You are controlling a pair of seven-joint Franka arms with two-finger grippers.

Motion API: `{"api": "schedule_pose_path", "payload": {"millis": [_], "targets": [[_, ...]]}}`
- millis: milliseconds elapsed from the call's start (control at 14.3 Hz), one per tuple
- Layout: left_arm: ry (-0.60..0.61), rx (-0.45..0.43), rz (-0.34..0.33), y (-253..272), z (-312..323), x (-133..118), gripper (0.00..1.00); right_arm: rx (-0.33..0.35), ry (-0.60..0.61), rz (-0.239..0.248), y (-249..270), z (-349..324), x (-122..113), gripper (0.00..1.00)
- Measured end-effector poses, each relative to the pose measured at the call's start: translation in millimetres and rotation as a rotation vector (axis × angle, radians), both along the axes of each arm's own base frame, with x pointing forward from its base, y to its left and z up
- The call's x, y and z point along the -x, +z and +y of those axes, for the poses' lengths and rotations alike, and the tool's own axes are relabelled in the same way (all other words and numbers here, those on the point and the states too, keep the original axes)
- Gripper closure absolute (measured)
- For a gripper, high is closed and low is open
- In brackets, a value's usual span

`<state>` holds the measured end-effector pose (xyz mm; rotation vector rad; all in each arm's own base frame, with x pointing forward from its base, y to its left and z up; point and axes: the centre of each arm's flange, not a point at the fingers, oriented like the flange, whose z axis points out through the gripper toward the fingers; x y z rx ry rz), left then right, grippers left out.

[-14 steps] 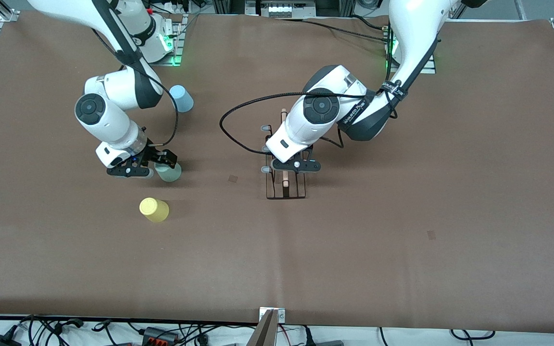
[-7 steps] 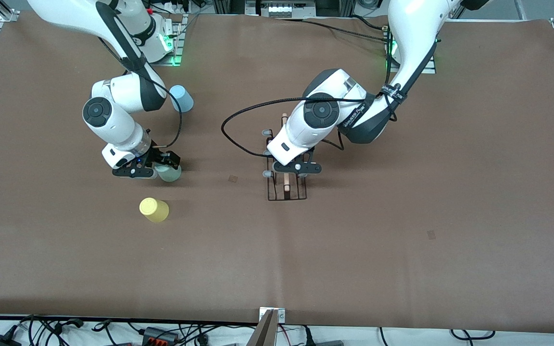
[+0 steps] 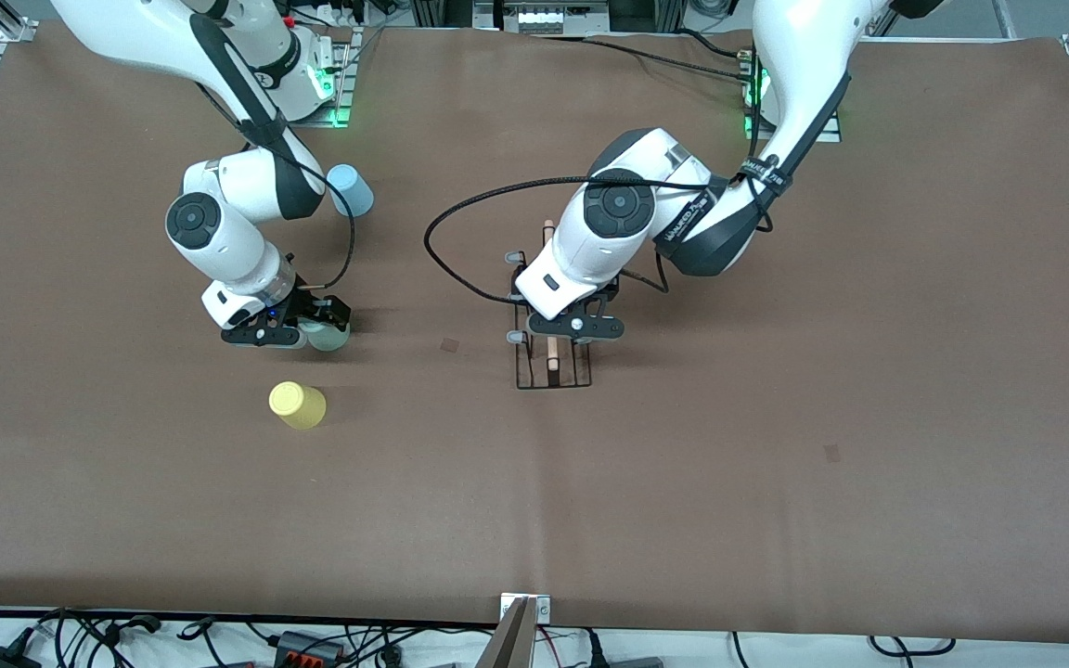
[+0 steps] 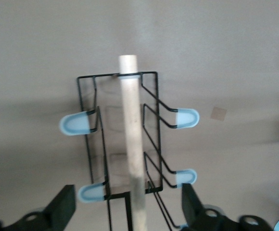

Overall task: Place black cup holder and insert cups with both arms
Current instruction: 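Release the rack and raise the left gripper while the right gripper grasps the teal cup, then carry the teal cup with the right gripper onto a rack peg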

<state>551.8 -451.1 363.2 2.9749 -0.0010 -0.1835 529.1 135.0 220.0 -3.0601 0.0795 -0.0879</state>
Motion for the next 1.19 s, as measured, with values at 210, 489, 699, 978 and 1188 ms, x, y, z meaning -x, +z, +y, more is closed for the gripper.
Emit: {"api": "schedule_pose_path", "payload": {"millis": [210,489,699,978,1188], "targets": [[0.032,-0.059,0.016,49.8,40.2,-10.6,0.00,0.000,-0.001,-0.005,2.1,-0.6,-0.9,0.32],[0.137,-0.140,0.035,130.1,131.9,-22.6,0.00,0.003,0.001,0.000,8.9,-0.3,-1.2,0.33],[0.162,-0.199,0.098,161.2,209.3,-26.8,0.00,0.023,0.014,0.031,52.2,2.2,0.0,0.33],[0.063,-0.182,0.151,190.6,313.7,-39.9,0.00,0.033,-0.020,0.017,141.9,55.3,21.2,0.33],[0.021,-0.160,0.158,194.0,364.5,-47.9,0.00,0.016,-0.133,0.024,196.8,138.0,44.3,0.33]]}}
